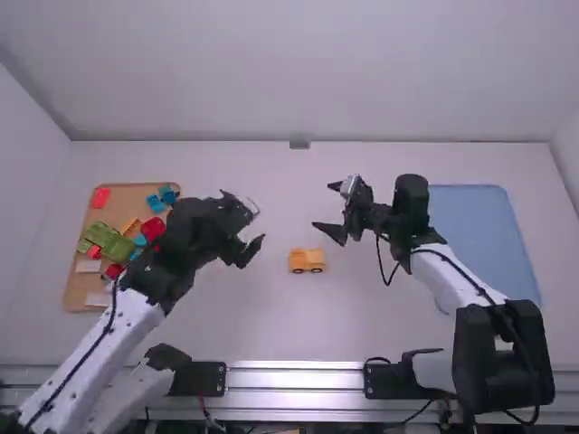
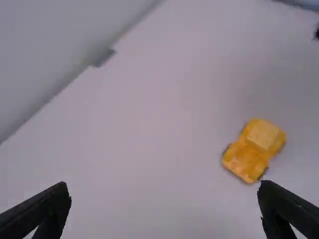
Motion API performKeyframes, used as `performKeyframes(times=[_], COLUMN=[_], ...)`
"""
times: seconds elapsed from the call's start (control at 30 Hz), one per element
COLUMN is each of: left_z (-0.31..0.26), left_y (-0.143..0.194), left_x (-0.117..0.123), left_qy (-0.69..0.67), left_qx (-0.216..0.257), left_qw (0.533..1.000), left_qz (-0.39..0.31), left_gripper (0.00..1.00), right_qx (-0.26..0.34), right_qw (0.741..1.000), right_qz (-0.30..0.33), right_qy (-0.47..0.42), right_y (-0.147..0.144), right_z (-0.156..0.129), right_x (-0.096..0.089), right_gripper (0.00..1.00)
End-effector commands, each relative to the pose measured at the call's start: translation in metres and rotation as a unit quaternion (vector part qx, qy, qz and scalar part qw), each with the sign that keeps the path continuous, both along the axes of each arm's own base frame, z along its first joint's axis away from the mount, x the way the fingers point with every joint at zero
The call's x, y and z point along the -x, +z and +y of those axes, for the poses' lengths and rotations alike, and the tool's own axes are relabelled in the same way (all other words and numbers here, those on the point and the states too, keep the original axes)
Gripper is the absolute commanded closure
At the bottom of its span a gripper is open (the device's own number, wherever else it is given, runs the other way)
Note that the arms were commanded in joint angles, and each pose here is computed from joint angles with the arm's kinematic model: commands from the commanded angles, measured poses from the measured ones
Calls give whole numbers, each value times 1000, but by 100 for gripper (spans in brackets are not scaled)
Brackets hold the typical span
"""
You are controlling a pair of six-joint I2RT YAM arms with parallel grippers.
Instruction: Assemble lego blocks to make yellow taxi
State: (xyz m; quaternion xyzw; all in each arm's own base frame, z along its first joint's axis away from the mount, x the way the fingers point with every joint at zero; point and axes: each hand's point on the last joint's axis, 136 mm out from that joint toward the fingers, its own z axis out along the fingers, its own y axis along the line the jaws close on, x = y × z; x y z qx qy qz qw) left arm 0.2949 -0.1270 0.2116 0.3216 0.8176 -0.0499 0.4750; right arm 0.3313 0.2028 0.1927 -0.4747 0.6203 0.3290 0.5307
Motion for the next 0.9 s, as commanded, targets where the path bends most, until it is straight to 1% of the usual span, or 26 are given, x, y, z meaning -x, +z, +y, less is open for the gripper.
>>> performKeyframes(times=[0.0, 0.13, 0.17, 0.23, 0.33, 0.43, 0.5, 0.57, 0.63, 0.73, 0.87], left_z=[47, 95, 99, 126, 136, 139, 151, 168, 183, 187, 189], left_y=[22, 35, 36, 42, 47, 54, 63, 70, 78, 90, 112], left_x=[-1, 16, 18, 34, 46, 55, 69, 82, 95, 100, 98], left_qy=[192, 332, 344, 420, 440, 437, 467, 509, 544, 552, 568], left_qx=[80, 106, 109, 132, 151, 164, 182, 180, 171, 160, 152], left_qw=[978, 937, 932, 896, 883, 881, 861, 837, 816, 813, 805], left_qz=[-6, -33, -36, -53, -61, -72, -80, -89, -96, -90, -79], left_gripper=[1, 1, 1, 1, 1, 1, 1, 3, 1, 1, 1], right_qx=[2, 39, 41, 53, 51, 34, 19, 8, -10, -24, -35], right_qw=[1000, 999, 998, 998, 997, 997, 996, 994, 992, 992, 989], right_qz=[-1, -34, -34, -33, -39, -42, -45, -48, -43, -26, 27], right_qy=[-30, 15, 17, 26, 32, 47, 76, 93, 114, 123, 143], right_y=[24, 38, 39, 49, 61, 73, 83, 89, 97, 103, 102], right_z=[7, 28, 29, 38, 45, 49, 54, 55, 59, 64, 85], right_x=[-19, -11, -10, -7, -6, -3, 6, 10, 18, 20, 17], right_gripper=[1, 1, 1, 1, 1, 1, 1, 1, 1, 1, 1])
